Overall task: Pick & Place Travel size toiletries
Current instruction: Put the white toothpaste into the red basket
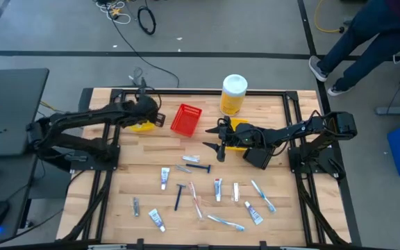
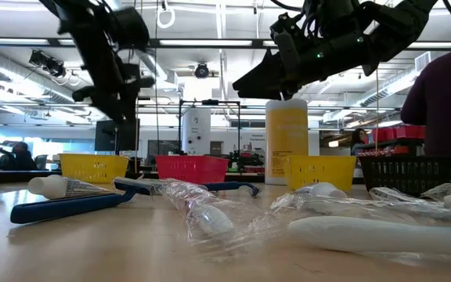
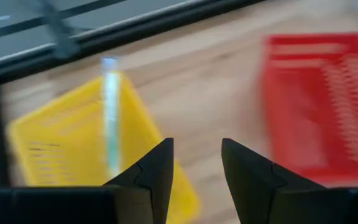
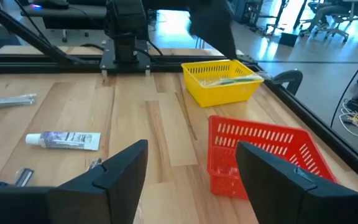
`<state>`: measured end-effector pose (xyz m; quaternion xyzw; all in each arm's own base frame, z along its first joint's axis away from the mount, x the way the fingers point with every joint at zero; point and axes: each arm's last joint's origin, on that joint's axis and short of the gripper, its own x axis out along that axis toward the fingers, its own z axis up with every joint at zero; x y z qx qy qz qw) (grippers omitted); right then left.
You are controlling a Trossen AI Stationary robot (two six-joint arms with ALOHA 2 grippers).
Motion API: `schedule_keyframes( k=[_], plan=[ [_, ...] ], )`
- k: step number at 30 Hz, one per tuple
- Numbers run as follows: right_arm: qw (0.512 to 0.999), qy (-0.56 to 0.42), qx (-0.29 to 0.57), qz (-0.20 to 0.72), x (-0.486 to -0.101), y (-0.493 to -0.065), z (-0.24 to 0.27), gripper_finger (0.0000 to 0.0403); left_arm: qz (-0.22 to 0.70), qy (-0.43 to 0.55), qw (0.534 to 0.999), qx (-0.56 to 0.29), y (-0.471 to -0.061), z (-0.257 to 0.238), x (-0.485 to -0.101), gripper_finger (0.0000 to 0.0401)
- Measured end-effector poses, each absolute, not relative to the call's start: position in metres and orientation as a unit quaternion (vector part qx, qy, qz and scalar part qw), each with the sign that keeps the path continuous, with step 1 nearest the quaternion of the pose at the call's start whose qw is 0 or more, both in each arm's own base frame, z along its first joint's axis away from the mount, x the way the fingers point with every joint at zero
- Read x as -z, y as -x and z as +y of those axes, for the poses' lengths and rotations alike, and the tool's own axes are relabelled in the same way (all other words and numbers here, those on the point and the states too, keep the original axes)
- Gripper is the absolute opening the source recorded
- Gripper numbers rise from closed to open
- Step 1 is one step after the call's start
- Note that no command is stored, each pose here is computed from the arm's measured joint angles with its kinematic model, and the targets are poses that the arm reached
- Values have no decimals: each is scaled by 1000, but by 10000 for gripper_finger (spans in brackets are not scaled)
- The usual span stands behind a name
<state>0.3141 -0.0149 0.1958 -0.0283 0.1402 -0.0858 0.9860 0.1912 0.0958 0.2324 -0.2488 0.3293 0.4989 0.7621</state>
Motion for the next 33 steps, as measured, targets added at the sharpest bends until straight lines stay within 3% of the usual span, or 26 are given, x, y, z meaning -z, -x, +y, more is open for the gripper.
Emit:
schedule_keyframes(
  k=[9,20,25,33],
  plan=[
    [986,27,73,150,-194,-314,-14,256,308,254,830,-390,-195,25,-239,139],
    [985,4,-14,174,-189,-313,8,241,345,157,884,-276,-222,-40,-217,139],
    [983,12,-28,178,-187,-312,26,254,365,126,891,-239,-233,-58,-202,139],
    [979,-19,-11,202,-171,-315,43,270,378,231,855,-268,-239,-76,-178,139]
  ],
)
